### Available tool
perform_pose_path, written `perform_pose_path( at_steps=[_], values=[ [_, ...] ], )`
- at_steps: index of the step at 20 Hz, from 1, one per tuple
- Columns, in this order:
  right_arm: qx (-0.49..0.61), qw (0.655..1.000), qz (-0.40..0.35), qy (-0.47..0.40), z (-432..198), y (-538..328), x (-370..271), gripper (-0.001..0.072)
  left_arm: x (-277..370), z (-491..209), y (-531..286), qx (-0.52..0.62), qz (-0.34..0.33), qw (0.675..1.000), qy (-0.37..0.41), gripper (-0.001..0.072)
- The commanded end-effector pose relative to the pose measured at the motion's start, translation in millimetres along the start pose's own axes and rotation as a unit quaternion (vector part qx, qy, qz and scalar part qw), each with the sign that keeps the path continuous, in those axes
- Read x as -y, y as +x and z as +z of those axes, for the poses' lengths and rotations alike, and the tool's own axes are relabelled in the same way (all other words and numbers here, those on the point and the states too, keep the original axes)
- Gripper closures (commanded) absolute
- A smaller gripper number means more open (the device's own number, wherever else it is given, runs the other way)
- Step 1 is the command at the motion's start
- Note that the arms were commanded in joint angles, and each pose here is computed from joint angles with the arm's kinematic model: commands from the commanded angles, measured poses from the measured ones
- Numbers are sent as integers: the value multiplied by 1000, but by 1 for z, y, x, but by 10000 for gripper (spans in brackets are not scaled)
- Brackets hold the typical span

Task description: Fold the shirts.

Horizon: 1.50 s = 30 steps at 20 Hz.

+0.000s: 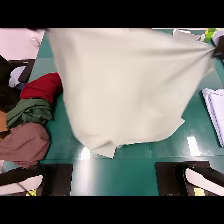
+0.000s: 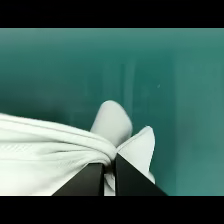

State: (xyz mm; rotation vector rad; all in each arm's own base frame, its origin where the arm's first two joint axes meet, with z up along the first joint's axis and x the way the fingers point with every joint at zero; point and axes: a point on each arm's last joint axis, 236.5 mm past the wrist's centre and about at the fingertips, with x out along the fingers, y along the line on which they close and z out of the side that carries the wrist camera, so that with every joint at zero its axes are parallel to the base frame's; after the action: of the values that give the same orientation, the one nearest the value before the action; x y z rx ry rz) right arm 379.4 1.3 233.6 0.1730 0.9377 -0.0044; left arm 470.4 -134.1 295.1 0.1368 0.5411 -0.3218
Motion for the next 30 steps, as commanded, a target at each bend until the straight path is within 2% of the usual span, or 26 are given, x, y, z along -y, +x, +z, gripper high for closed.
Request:
perform_pose_path(
  at_steps=[1,4,8,9,10,11,13,17,22,23,24,25,30],
  values=[
    [-76,997,22,-15,-29,116,-25,690,1,-99,125,-157,-12,987,-6,683],
    [-105,994,27,-21,-43,177,-41,690,2,-158,175,-229,-15,973,-7,682],
    [-121,991,33,-34,-44,204,-56,683,-6,-164,178,-240,2,971,-15,681],
    [-115,992,34,-34,-38,203,-58,604,-12,-164,174,-243,11,970,-11,680],
    [-106,993,37,-35,-30,200,-60,396,-17,-164,170,-247,14,969,-14,680],
    [-96,994,37,-34,-22,195,-58,345,-23,-163,162,-253,18,967,-19,666],
    [-89,995,33,-28,-10,179,-51,345,-39,-169,143,-275,31,960,-45,216],
    [-101,995,14,-14,-20,151,-16,345,-60,-190,102,-336,49,937,-85,214],
    [-177,982,-52,45,-115,135,68,344,-46,-219,70,-350,51,928,-115,214],
    [-195,976,-72,58,-137,133,87,320,-41,-232,64,-360,49,924,-119,215],
    [-213,971,-80,76,-158,132,102,188,-34,-248,57,-370,42,920,-122,214],
    [-229,965,-85,100,-177,132,114,155,-26,-264,51,-377,34,917,-128,214],
    [-297,938,-94,153,-243,145,136,160,-6,-332,27,-401,34,900,-169,214]
  ],
)
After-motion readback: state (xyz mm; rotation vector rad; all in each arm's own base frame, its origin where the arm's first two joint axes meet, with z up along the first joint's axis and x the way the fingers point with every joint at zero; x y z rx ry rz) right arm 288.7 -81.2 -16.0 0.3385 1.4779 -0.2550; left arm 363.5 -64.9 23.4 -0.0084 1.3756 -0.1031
